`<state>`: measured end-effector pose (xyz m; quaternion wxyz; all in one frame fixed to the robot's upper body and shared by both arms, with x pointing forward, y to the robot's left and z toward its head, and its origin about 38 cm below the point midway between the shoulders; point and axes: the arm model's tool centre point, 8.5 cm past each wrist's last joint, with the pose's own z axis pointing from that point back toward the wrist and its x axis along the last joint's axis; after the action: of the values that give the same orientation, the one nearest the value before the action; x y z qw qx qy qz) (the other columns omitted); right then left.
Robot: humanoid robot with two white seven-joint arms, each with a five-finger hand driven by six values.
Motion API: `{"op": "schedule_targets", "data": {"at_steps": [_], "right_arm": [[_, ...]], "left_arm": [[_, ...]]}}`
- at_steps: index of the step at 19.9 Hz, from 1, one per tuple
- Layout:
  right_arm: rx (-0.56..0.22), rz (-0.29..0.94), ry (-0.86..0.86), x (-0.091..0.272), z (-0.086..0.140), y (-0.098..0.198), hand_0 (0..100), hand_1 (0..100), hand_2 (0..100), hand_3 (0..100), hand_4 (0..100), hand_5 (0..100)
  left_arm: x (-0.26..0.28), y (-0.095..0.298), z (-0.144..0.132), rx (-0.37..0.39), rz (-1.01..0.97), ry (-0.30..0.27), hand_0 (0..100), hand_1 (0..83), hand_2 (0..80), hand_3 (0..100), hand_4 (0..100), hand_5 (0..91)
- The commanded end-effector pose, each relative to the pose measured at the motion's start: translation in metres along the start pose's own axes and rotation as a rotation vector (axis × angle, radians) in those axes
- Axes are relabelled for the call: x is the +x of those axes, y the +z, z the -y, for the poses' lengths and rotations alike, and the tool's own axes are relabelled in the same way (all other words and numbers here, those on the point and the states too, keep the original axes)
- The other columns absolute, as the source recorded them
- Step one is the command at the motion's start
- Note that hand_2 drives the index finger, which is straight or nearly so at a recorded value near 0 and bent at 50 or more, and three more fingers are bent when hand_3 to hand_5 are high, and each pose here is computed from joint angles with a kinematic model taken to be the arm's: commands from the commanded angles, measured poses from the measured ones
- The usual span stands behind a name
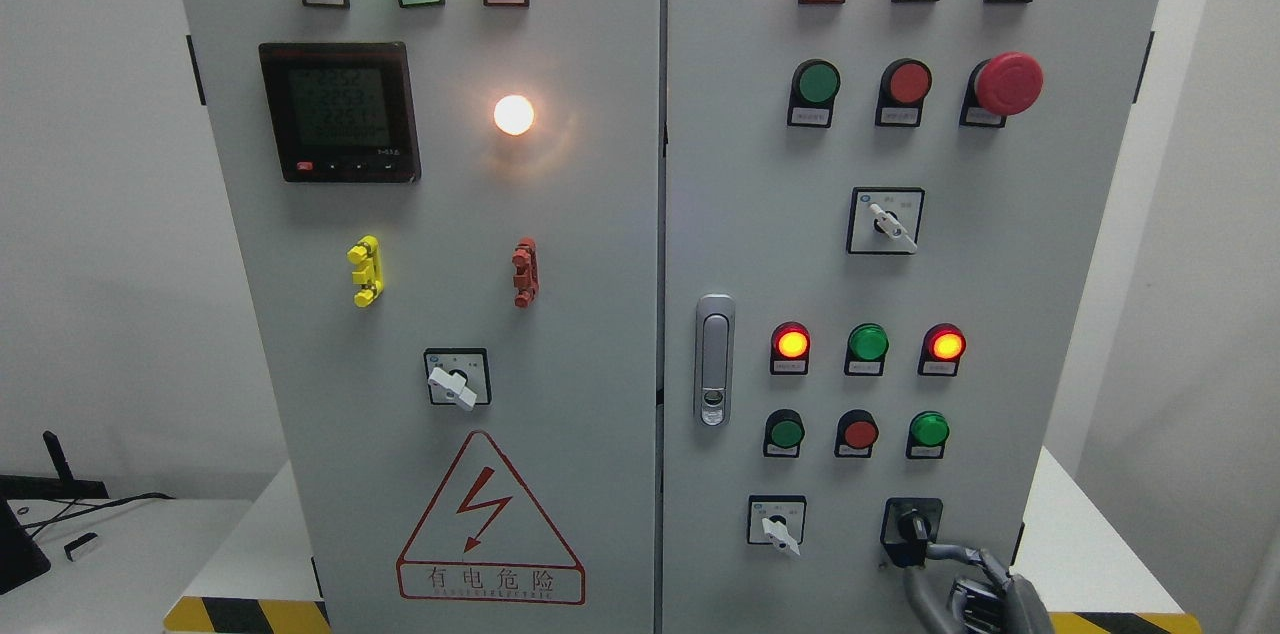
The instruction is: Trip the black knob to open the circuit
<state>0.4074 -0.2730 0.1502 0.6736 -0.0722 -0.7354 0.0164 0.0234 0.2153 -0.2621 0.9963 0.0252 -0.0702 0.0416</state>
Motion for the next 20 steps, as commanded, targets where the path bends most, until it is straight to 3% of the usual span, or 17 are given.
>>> {"op": "schedule_targets", "data": {"at_steps": [1,8,20], "right_arm": [[0.009,0.007,-0.011,0.002,-0.006,0.001,28,68,41,100,100,96],[0.021,0.027,-0.018,0.015,-0.011,0.004,28,68,42,100,100,96],[0.077,0.021,-0.043,0.014,-0.038,0.01,28,68,42,100,100,96]], "left_arm": [[0.0,0.0,0.0,-0.004,0.001,-0.03,12,38.9,0.0,0,0,0.0],[0.0,0.0,0.0,-0.004,0.001,-0.03,12,38.9,0.0,0,0,0.0],[0.0,0.0,0.0,-0.004,0.001,-0.03,12,38.9,0.0,0,0,0.0]]}}
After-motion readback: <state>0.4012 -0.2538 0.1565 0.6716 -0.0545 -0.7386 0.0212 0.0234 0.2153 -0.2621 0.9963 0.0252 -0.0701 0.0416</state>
